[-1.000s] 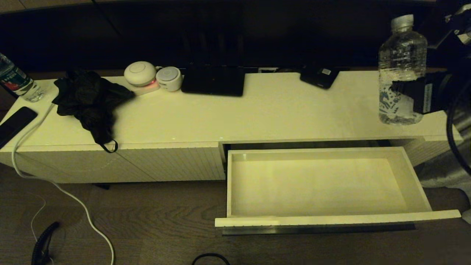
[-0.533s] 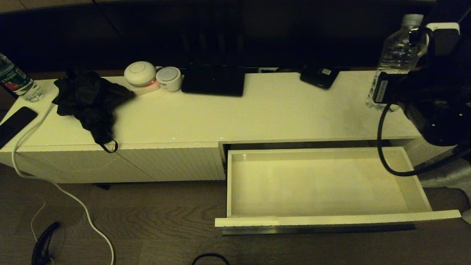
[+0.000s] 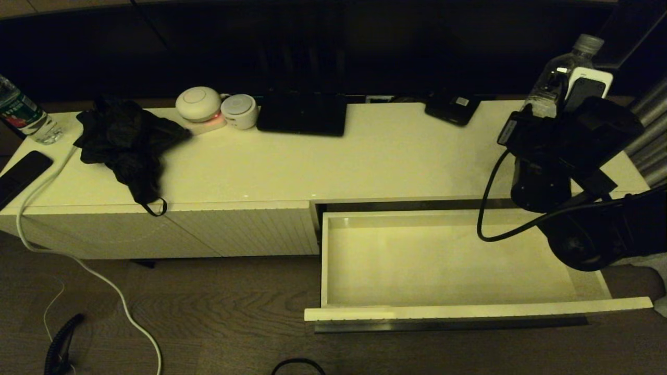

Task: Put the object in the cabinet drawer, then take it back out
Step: Take the mineral water out of the drawer and put it on the table

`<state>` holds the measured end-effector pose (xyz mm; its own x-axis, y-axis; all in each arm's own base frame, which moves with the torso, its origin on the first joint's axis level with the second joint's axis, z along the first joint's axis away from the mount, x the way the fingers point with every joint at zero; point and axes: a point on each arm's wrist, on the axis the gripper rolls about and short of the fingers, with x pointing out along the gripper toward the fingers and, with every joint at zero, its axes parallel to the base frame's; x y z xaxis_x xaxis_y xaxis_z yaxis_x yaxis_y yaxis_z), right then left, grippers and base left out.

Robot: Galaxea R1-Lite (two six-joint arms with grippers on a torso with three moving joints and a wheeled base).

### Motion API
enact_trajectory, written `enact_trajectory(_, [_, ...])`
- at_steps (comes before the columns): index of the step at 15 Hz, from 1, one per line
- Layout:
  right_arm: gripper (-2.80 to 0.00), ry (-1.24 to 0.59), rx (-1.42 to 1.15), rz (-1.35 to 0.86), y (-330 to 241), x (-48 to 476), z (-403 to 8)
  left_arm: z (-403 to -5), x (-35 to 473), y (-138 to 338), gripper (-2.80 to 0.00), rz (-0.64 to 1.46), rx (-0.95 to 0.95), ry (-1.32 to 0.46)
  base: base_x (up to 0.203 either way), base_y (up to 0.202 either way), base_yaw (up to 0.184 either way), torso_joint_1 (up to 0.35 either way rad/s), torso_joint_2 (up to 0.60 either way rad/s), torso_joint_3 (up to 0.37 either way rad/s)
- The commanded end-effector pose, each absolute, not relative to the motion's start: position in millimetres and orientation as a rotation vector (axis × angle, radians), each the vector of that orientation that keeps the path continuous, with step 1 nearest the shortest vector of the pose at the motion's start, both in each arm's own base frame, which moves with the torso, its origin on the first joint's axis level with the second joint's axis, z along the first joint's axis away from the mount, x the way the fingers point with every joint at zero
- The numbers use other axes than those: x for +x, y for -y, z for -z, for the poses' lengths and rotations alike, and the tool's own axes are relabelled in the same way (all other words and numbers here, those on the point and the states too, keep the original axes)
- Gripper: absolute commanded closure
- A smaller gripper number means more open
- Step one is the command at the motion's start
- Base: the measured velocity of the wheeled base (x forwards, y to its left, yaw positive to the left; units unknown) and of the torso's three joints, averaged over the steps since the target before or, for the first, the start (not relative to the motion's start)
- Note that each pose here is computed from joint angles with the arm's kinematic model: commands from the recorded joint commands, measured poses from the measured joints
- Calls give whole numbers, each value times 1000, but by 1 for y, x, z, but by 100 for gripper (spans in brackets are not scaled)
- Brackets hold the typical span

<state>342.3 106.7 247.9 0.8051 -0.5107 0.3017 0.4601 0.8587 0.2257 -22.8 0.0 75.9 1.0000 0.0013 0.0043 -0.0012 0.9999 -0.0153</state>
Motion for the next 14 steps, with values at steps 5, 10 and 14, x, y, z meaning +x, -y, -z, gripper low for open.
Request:
enact_trajectory(5, [0,324,112,552,-109,380,-196,-76,-23,0,0,-1,-15,5,0,0,0,0,0,0])
enact_trajectory(10, [0,400,94,585,-108,392,-197,-75,-23,0,0,-1,-15,5,0,0,0,0,0,0])
enact_trajectory(14, [0,402,90,586,-109,396,-196,-75,-23,0,0,-1,-15,5,0,0,0,0,0,0])
